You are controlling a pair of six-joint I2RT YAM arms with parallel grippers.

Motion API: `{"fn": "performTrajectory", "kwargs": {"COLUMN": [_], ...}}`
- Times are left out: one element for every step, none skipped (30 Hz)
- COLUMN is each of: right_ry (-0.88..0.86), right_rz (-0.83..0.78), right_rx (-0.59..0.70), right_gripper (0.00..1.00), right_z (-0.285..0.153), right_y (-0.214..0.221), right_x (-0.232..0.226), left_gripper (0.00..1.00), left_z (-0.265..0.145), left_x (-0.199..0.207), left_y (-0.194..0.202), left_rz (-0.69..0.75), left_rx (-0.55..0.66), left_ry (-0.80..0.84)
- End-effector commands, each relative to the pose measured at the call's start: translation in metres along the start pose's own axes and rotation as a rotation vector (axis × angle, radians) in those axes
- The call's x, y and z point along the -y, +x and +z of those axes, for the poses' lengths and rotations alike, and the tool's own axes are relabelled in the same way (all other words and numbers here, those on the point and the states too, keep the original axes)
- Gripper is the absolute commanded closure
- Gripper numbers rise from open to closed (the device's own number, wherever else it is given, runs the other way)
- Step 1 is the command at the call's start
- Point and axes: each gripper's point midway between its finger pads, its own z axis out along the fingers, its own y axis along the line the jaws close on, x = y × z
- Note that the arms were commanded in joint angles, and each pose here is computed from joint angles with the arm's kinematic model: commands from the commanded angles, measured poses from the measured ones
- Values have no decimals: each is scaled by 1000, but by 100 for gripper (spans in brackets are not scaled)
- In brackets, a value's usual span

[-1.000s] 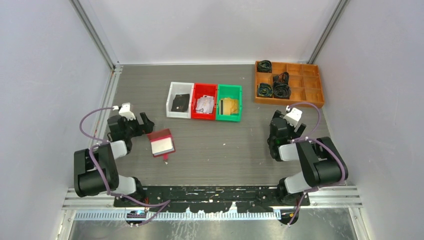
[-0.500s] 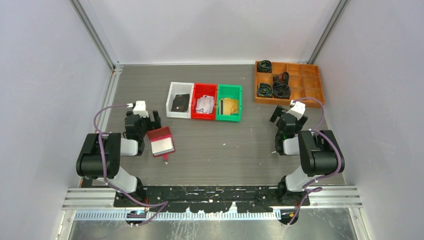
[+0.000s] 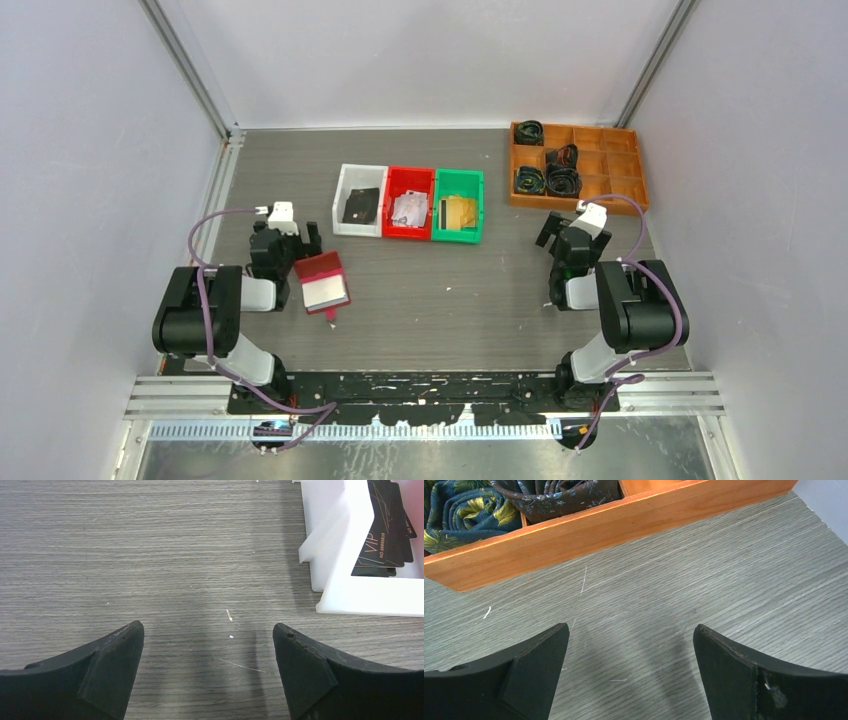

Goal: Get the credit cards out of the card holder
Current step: Reset both arms

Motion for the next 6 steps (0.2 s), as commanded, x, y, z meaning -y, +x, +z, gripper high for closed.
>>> {"fn": "performTrajectory", "kwargs": {"right_ry": [-16,-16,-16,-16,-16,-15], "right_rz": [40,40,40,40,40,40], "right_rx": [69,69,69,69,69,68], "right_gripper": [1,1,0,1,1,1], "right_z": [2,2,2,2,2,2], "right_y": [-23,-23,-23,-23,-23,-23], "right_x": [-7,-7,-6,-7,-7,-6], "left_gripper": [0,1,0,0,0,0], "left_z": [7,7,7,7,7,5], "left_x": [-1,-1,-1,-1,-1,-1], "left_y": [-30,-30,-30,-29,-30,-29], "left_rz": [22,22,23,23,23,21], "left_rx": [89,88,85,84,87,87], "left_ry": [2,2,0,1,1,2]}}
